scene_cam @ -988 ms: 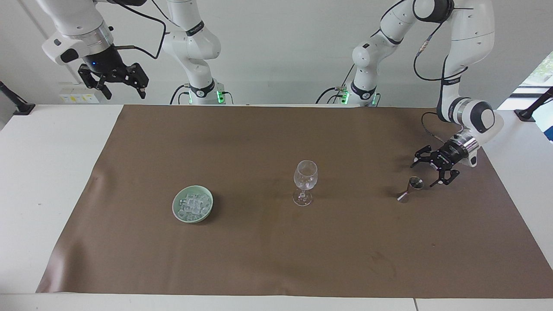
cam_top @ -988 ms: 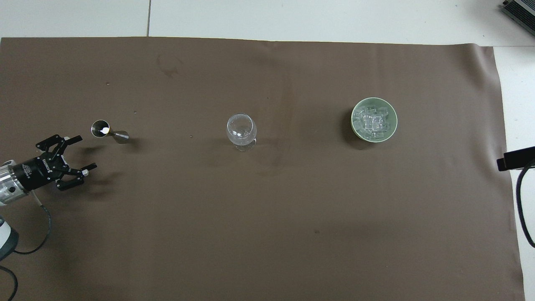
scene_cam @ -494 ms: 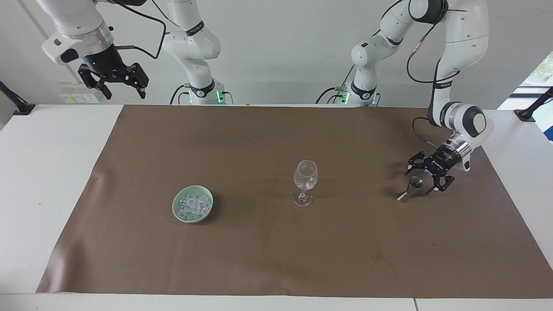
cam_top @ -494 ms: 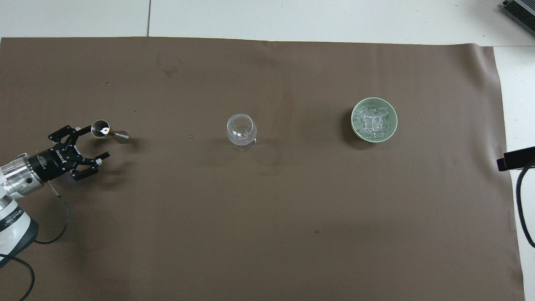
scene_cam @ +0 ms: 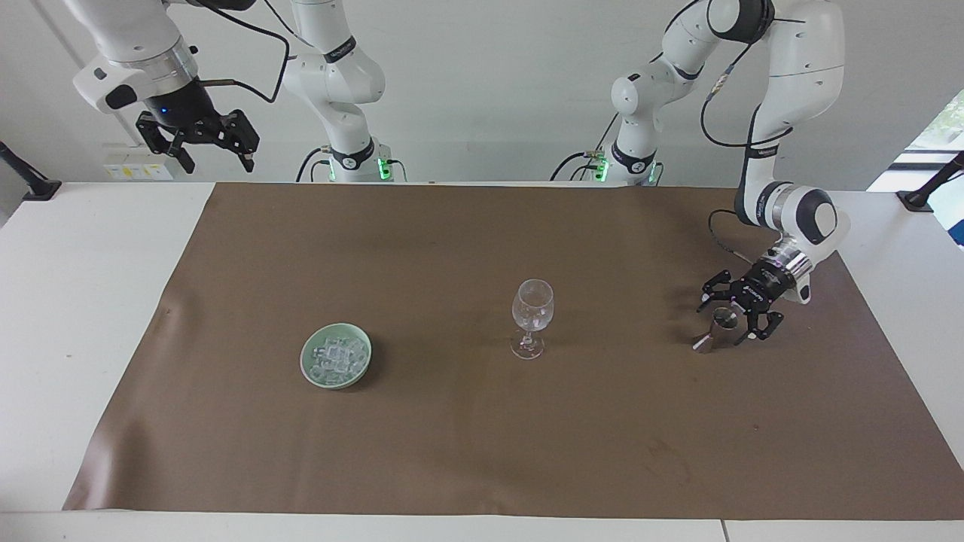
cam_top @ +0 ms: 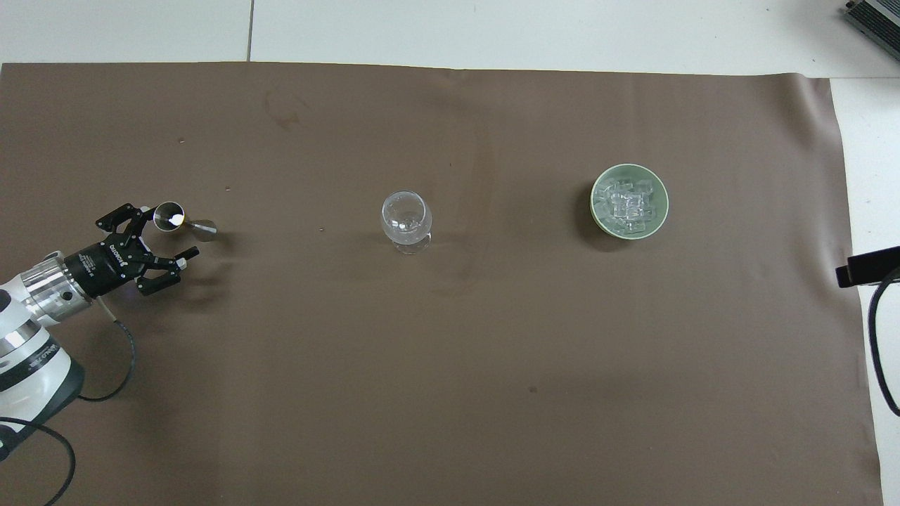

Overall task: Pour wine and add ice with both arms
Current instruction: 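Move the left gripper toward the small silver jigger, then close the left gripper around the silver jigger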

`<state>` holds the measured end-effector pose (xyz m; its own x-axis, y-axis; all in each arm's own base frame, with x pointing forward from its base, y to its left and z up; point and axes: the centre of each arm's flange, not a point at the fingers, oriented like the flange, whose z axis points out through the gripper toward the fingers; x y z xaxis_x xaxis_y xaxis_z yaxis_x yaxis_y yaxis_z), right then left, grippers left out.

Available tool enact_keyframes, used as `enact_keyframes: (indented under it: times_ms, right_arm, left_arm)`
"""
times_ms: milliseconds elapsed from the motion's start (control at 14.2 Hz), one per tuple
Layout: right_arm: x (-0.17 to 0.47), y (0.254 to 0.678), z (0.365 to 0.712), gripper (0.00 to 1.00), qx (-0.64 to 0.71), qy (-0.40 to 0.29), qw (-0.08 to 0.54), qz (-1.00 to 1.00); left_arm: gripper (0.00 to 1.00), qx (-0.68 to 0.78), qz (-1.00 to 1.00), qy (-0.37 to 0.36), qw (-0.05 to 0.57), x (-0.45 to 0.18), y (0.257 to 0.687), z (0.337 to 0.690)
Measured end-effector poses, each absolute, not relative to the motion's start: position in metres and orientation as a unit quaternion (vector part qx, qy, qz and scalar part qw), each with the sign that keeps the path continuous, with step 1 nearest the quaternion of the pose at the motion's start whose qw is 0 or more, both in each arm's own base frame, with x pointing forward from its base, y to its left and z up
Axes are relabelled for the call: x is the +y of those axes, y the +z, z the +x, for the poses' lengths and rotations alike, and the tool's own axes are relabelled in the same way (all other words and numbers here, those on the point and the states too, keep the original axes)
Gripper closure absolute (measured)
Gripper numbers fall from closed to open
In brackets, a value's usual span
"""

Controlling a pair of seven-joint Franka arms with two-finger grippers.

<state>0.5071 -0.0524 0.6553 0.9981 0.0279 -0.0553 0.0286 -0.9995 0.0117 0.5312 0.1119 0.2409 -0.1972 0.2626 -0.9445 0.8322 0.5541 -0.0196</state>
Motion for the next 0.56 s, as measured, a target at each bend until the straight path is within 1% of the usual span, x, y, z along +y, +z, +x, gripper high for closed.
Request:
enact_keyframes:
  times_ms: [565]
  right_arm:
    - [-0.052,0.655,0.507,0.00,0.014,-0.028,0.006,0.999]
  left_arm:
    - [0.00,0.728,0.374,-0.272,0.506,0.099,0.236,0.536]
